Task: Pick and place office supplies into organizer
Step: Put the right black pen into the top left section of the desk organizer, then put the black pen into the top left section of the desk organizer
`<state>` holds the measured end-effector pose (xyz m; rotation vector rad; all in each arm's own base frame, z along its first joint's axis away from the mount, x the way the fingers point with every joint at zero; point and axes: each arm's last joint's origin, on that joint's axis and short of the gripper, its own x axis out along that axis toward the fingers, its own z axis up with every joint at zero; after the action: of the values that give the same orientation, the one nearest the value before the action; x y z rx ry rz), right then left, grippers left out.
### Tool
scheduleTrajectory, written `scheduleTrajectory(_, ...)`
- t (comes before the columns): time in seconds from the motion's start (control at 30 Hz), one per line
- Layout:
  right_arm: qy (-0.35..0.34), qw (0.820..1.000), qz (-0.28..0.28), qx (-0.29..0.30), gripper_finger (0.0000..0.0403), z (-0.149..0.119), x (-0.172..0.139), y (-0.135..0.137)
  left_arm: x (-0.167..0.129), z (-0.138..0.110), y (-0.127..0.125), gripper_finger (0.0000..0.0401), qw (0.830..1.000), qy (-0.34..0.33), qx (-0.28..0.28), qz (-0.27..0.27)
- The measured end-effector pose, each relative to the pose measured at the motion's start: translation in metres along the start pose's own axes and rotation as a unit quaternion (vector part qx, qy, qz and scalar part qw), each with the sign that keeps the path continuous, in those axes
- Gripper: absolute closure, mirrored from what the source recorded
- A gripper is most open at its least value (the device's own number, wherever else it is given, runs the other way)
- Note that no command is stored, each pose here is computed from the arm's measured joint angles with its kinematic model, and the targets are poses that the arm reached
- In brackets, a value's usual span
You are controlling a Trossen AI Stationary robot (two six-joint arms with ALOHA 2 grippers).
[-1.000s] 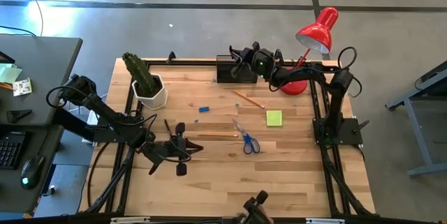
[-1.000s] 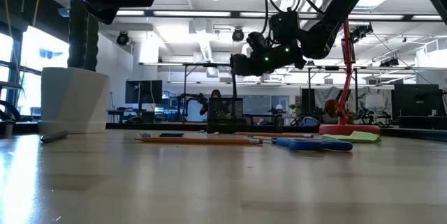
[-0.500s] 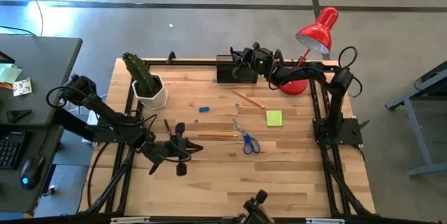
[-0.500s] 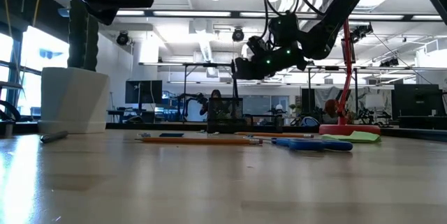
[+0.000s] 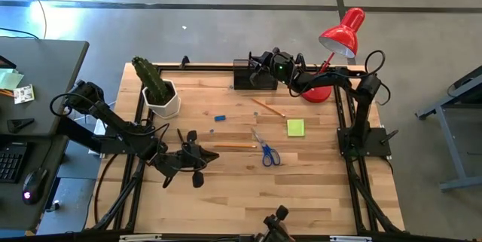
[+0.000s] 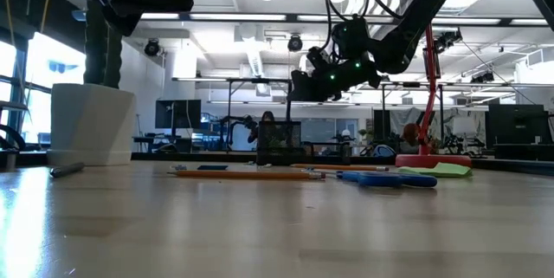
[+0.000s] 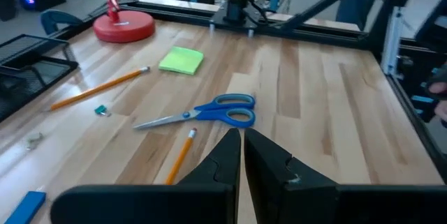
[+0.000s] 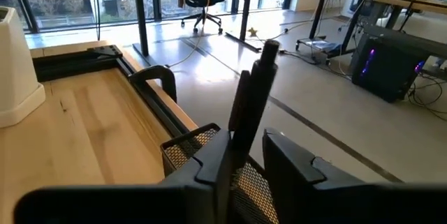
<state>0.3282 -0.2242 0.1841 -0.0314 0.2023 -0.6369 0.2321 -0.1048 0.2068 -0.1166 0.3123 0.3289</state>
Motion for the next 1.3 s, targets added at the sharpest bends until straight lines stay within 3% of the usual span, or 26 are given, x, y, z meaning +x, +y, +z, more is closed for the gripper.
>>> scheduleTrajectory(0.67, -0.006, 0.999, 0.031, 0.019, 0.0262, 0.004, -0.002, 0.011, 0.0, -0.001, 0.0, 0.0389, 1.0, 0.005, 0.002, -0.007)
scheduleTrajectory(0.97, -0.031, 0.997, 0.067, -0.037, 0.0256, 0.049, -0.032, 0.034, 0.0, -0.006, 0.002, 0.0389, 1.0, 0.027, 0.006, 0.002)
scheduleTrajectory(1.13, 0.033, 0.991, 0.109, -0.069, 0.0258, 0.061, -0.059, 0.055, 0.0, -0.008, 0.003, 0.0389, 0.999, 0.033, 0.005, 0.005)
scheduleTrajectory(1.3, 0.137, 0.975, 0.163, -0.068, 0.0259, 0.05, -0.081, 0.085, -0.001, -0.01, 0.004, 0.0389, 0.999, 0.044, -0.015, 0.011)
